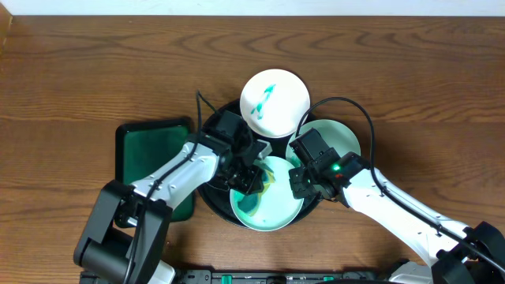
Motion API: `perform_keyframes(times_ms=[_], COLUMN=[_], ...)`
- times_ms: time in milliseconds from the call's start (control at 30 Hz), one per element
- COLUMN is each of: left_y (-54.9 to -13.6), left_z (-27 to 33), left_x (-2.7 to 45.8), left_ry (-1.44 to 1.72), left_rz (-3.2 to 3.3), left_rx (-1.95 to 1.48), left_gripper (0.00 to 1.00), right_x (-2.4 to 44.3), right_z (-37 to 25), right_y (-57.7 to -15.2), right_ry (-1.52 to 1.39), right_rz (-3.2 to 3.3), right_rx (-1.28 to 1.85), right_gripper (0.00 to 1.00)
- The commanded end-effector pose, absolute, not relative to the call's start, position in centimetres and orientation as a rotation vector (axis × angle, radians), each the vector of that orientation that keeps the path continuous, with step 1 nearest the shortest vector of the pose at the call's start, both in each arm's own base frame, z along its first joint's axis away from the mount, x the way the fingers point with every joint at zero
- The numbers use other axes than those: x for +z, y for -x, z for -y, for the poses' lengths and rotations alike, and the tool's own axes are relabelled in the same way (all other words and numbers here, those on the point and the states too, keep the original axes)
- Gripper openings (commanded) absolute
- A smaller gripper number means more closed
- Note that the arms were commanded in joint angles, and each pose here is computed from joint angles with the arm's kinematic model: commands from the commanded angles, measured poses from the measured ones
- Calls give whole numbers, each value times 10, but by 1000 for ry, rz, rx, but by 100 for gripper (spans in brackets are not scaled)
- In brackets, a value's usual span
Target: Clean dirty plates on tray and stack at the side
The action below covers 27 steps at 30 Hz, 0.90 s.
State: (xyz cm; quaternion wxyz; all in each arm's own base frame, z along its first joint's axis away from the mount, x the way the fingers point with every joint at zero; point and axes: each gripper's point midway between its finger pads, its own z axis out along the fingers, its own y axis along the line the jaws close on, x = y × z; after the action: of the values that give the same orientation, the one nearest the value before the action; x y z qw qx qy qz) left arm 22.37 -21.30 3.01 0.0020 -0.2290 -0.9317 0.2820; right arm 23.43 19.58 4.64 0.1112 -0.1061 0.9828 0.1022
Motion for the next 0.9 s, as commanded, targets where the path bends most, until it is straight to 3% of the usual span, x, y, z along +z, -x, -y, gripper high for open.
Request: perform_keyframes(times_ms=[0, 333, 500, 867], left_y=[-244, -297, -298, -267], left_z=[194, 128, 88, 32], left_x=[36, 102, 128, 112], left_ry=[574, 236, 5, -370], left_rz=[3065, 3405, 3538, 3384], left_rx=[746, 639, 473, 287], left_gripper=[7, 7, 7, 8], right_x=[54, 54, 60, 121], right_z=[-200, -201, -203, -200], right_y=[-238, -238, -241, -278], right_ry=[348, 347, 348, 442], right_rz=[-2861, -2860, -2849, -2709], right_rx=[317, 317, 327, 157], right_gripper=[1, 1, 1, 1])
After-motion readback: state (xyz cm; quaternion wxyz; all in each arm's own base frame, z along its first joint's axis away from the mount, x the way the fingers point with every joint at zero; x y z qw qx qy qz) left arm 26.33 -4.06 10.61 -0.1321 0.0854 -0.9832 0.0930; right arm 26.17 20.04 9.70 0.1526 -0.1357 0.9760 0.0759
